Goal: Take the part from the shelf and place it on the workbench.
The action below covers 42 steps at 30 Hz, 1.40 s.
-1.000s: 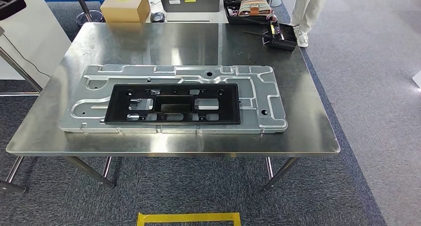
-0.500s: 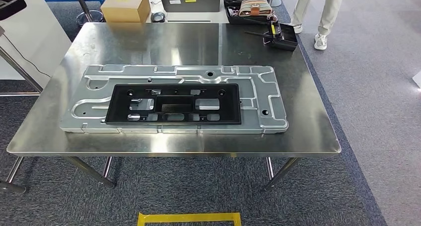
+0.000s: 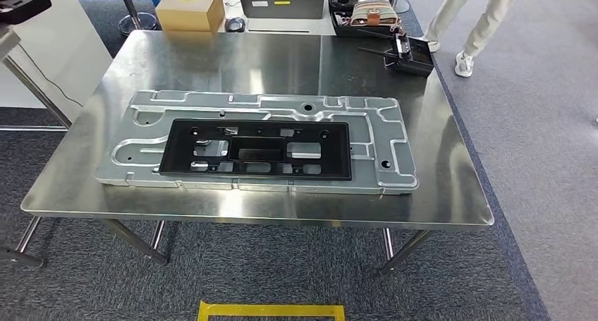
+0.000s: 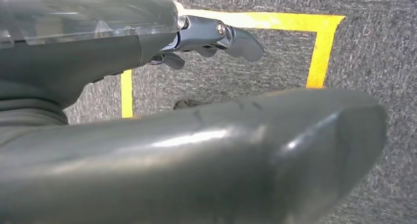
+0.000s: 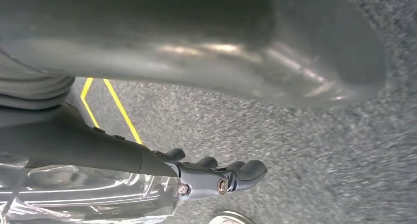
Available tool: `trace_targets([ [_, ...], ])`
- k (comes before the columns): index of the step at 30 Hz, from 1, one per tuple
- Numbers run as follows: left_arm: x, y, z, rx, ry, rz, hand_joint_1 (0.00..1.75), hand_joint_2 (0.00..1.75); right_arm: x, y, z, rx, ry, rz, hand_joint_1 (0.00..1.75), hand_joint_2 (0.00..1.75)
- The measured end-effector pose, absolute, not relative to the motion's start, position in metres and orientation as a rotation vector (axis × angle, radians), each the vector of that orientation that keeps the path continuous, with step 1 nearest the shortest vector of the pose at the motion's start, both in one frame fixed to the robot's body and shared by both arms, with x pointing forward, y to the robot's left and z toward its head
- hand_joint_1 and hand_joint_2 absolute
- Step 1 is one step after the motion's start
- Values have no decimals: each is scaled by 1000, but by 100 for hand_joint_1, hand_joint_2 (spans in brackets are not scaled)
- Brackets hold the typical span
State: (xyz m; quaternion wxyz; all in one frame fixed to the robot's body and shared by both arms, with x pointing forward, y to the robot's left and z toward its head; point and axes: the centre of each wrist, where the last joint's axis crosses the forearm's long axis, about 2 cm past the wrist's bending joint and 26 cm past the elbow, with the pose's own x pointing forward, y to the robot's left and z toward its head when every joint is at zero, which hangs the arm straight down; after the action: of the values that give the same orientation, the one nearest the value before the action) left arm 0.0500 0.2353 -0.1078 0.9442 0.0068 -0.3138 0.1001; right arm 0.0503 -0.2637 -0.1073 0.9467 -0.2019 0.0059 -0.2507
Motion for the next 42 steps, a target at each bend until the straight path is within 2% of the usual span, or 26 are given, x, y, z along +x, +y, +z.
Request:
trace_targets([
  [42, 60, 237, -107, -15, -652, 156, 0, 0, 53, -260, -108, -249, -1, -426, 0, 0],
])
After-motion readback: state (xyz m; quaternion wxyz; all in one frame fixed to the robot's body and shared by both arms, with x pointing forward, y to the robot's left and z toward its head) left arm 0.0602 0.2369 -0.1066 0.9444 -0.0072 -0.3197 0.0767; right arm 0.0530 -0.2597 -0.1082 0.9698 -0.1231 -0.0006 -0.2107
